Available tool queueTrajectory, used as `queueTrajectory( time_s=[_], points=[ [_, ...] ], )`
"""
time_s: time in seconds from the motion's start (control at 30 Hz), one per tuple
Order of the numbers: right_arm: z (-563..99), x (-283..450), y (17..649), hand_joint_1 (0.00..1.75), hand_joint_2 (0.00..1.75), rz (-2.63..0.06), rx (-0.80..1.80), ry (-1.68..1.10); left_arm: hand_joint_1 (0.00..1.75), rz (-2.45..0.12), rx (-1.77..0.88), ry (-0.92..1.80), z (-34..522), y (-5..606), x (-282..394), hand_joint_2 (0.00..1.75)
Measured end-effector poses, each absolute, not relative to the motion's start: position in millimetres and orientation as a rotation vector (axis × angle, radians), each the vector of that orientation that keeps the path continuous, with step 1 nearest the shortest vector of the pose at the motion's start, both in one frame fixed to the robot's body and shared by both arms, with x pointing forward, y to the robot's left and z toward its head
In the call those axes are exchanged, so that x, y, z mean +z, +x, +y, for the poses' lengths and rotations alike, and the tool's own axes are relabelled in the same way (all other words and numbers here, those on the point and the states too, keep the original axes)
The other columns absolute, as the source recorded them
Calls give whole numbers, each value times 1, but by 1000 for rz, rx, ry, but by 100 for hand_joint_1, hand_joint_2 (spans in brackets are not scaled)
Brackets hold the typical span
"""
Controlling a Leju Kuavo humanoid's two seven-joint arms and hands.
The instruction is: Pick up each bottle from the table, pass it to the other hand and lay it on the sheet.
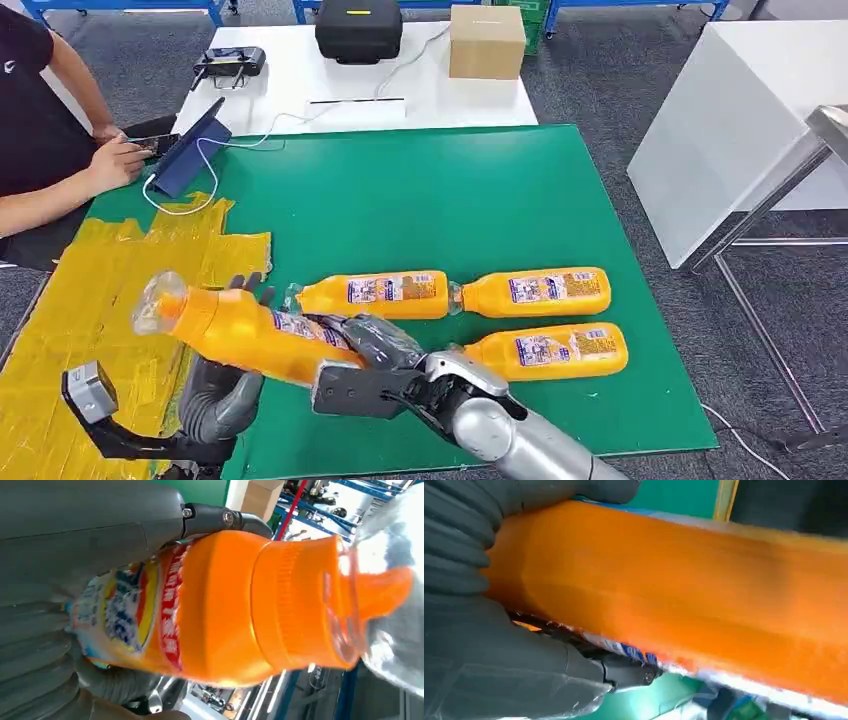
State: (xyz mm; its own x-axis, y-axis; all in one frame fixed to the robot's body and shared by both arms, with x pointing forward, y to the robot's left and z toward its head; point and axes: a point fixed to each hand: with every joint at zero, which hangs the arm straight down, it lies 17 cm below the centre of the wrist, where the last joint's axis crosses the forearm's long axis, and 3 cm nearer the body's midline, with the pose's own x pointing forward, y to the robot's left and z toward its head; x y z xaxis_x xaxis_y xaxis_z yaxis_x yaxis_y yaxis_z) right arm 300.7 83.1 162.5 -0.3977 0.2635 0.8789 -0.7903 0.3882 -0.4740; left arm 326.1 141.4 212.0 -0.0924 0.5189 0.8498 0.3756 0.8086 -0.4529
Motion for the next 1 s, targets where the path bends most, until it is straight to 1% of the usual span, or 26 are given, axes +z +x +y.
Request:
queueTrajectory(
  time_s=[0.17,0.2,0.23,0.27,0.63,0.9,0.93,0.97,1.0],
  points=[
    [95,157,288,175,175,-1566,1300,520,2,-1719,144,-698,142,328,215,175],
    [97,156,286,175,175,-1571,1306,522,19,-1721,144,-691,143,329,215,175],
    [101,155,284,175,175,-1575,1311,527,148,-1724,143,-681,144,330,214,175],
    [104,155,282,175,175,-1578,1314,531,175,-1725,141,-671,145,331,213,175],
    [124,168,291,175,175,-1543,1322,522,175,-1765,115,-675,164,333,213,175],
    [113,154,294,175,175,-1531,1309,498,175,-1761,113,-660,161,334,211,175],
    [111,154,295,0,175,-1535,1307,492,175,-1761,115,-659,161,334,211,175],
    [110,153,296,0,0,-1543,1306,480,175,-1765,118,-653,161,334,212,175],
    [107,151,298,0,0,-1554,1305,457,175,-1772,119,-638,163,335,212,175]
  ],
)
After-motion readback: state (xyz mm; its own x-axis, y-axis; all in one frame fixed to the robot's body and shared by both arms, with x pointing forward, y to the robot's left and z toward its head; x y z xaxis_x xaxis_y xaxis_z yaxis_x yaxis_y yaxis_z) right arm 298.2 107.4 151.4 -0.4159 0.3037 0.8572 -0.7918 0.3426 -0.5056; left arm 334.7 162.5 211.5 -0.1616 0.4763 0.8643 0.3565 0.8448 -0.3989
